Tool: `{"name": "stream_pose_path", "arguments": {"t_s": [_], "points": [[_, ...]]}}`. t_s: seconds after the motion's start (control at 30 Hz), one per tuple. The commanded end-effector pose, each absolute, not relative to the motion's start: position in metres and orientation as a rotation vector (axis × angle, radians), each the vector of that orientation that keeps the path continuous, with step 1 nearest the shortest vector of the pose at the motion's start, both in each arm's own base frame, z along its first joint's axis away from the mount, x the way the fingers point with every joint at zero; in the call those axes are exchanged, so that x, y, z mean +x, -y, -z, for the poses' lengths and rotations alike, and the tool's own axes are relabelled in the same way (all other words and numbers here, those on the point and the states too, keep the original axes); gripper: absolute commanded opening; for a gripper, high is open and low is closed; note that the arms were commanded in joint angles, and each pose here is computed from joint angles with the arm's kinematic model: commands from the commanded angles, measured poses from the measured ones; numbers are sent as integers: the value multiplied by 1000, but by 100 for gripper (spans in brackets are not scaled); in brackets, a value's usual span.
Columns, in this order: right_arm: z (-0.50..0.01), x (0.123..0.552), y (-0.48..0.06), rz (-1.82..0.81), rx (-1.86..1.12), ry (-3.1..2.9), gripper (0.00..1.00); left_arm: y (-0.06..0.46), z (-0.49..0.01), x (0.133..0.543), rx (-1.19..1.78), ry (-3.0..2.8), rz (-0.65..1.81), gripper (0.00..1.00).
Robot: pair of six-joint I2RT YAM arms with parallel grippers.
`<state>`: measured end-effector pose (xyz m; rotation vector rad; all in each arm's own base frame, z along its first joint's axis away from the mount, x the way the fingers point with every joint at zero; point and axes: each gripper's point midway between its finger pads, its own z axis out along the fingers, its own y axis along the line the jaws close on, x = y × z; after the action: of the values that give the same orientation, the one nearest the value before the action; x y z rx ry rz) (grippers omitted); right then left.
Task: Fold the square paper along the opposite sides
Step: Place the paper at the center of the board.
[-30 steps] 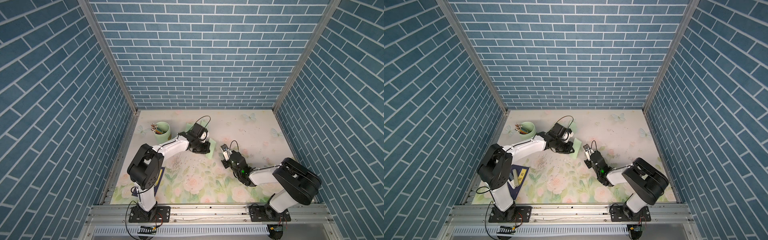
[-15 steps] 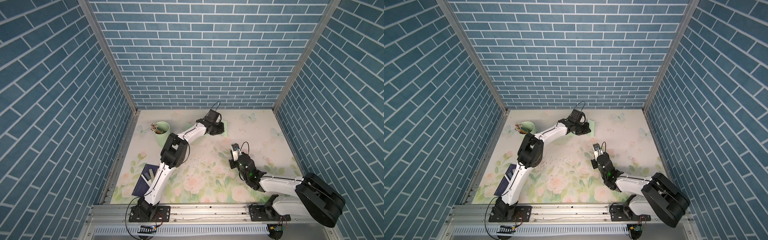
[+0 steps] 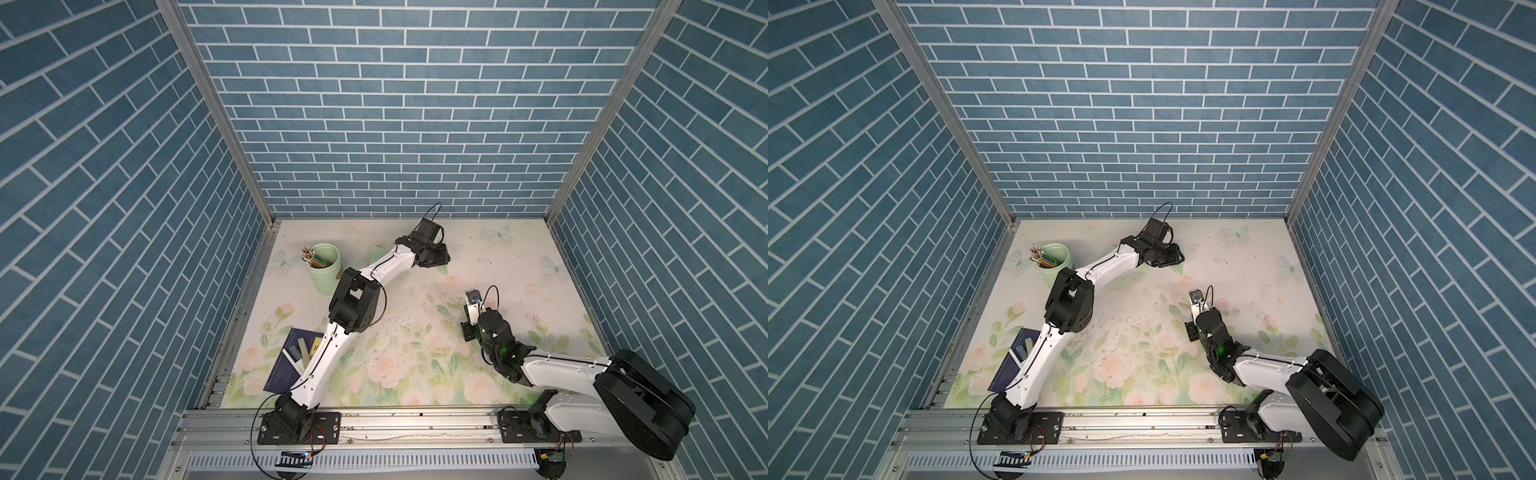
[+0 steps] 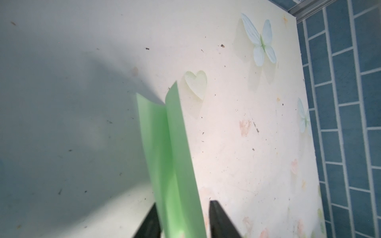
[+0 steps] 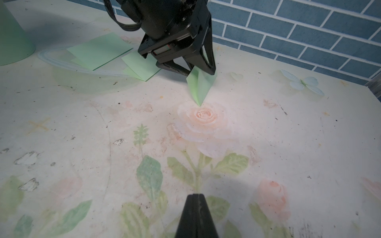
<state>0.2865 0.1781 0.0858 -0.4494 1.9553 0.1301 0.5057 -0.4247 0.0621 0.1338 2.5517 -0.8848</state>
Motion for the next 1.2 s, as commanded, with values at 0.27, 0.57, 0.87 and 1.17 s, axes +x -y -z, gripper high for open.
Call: {"name": "stream_pose_path", "arguments": {"t_s": [0.27,0.57,0.87,1.17], "points": [[-83,288,-177,-152,-404,-1984,3,410,-50,502,177,-2599,783,83],[-92,294,-181,-169,-383,-1976,4,396,-95,503,161,-2510,728,100],[-137,311,-176,-146,-310,-1876,14,388,-205,488,188,-2224,650,100],[-223,341,-128,93,-162,-1637,91,239,-339,390,-68,-1595,453,100]]}}
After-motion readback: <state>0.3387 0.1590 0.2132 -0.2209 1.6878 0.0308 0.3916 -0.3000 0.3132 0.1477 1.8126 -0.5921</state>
